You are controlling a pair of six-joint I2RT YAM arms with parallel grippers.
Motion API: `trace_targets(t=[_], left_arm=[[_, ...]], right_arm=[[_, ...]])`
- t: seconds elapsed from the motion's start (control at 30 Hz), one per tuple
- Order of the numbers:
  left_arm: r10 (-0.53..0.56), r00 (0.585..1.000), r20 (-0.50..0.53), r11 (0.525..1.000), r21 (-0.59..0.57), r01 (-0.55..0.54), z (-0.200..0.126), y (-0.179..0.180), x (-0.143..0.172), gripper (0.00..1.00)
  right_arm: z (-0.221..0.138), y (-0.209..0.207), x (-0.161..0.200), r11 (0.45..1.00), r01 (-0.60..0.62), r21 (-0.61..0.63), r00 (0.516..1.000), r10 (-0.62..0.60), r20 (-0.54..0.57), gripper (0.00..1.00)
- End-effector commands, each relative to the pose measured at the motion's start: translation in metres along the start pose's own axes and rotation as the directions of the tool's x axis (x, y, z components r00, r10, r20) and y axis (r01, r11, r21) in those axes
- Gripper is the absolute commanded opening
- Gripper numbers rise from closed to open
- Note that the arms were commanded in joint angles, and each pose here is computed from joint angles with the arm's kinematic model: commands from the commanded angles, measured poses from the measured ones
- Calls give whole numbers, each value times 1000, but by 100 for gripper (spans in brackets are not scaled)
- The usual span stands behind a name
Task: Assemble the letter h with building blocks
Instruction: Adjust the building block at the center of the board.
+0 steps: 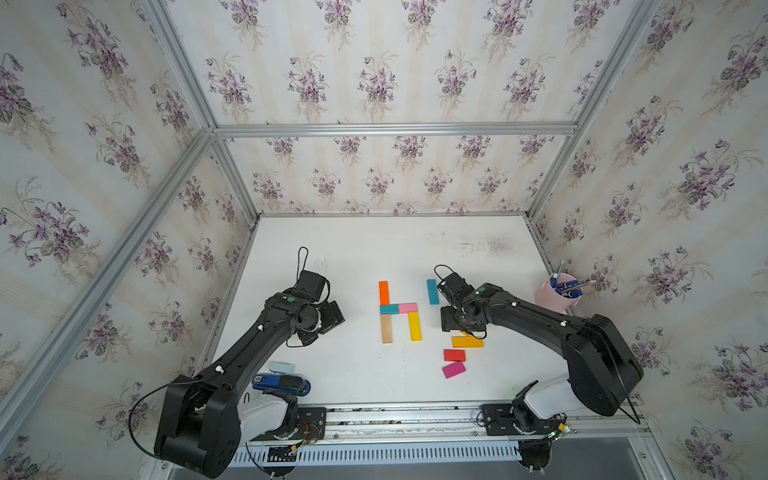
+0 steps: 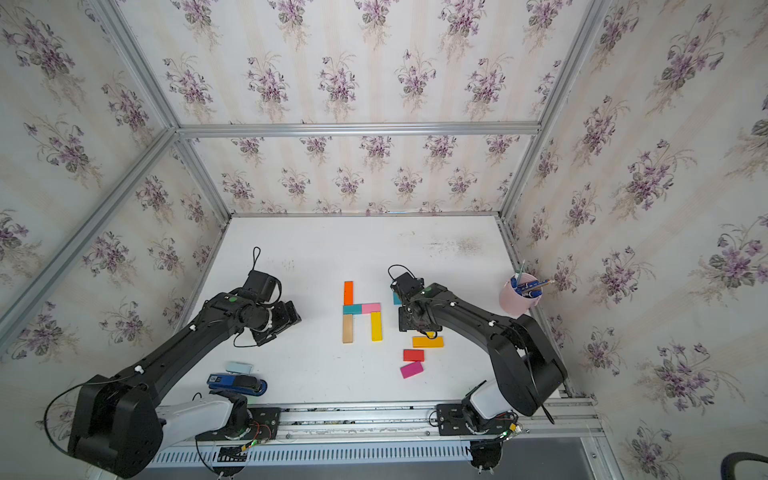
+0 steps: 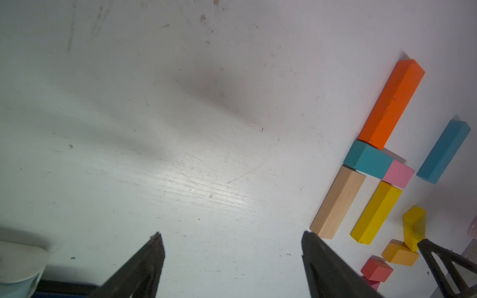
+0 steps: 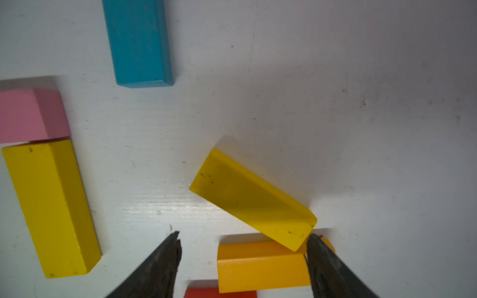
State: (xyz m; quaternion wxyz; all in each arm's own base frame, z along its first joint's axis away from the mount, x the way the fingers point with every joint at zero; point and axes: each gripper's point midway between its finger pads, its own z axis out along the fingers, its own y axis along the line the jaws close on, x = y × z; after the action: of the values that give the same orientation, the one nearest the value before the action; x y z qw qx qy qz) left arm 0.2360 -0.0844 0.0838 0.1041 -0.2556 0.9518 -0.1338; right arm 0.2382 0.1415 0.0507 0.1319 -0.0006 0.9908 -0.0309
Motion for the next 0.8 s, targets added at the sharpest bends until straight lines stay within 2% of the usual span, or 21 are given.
trace_targets(t=[0.0,0.07,0.2,0.37,0.4,0.57,0.63,0.77], left_arm=[[22,1000,16,1000,3,-22,-4,-2,-4,86],[23,1000,19,1000,4,-23,-4,-2,-4,86],[22,1000,1,1000,3,-22,1,-3,-3,86],[20,1000,8,1000,10,-21,0,-4,-4,86],[21,1000,9,1000,9,-21,0,-4,-4,86],[19,1000,16,1000,6,-19,-2,-2,-3,86],[17,1000,19,1000,10,-17,-2,-2,-3,86],[20,1000,12,1000,7,-20,-1,-1,-2,86]], right_arm=[[-15,-3,17,998,-49,44,999,48,9,78],[-27,7,29,998,-64,5,998,64,14,79],[-27,25,55,985,-122,-124,992,115,-60,79],[-30,40,29,986,-66,-156,997,71,26,75],[-28,46,23,985,-53,-165,998,59,27,73],[0,64,-1,987,-34,-160,999,35,7,48],[12,65,-7,986,-44,-158,999,44,-4,43],[27,58,-18,987,-81,-142,997,81,-6,42]])
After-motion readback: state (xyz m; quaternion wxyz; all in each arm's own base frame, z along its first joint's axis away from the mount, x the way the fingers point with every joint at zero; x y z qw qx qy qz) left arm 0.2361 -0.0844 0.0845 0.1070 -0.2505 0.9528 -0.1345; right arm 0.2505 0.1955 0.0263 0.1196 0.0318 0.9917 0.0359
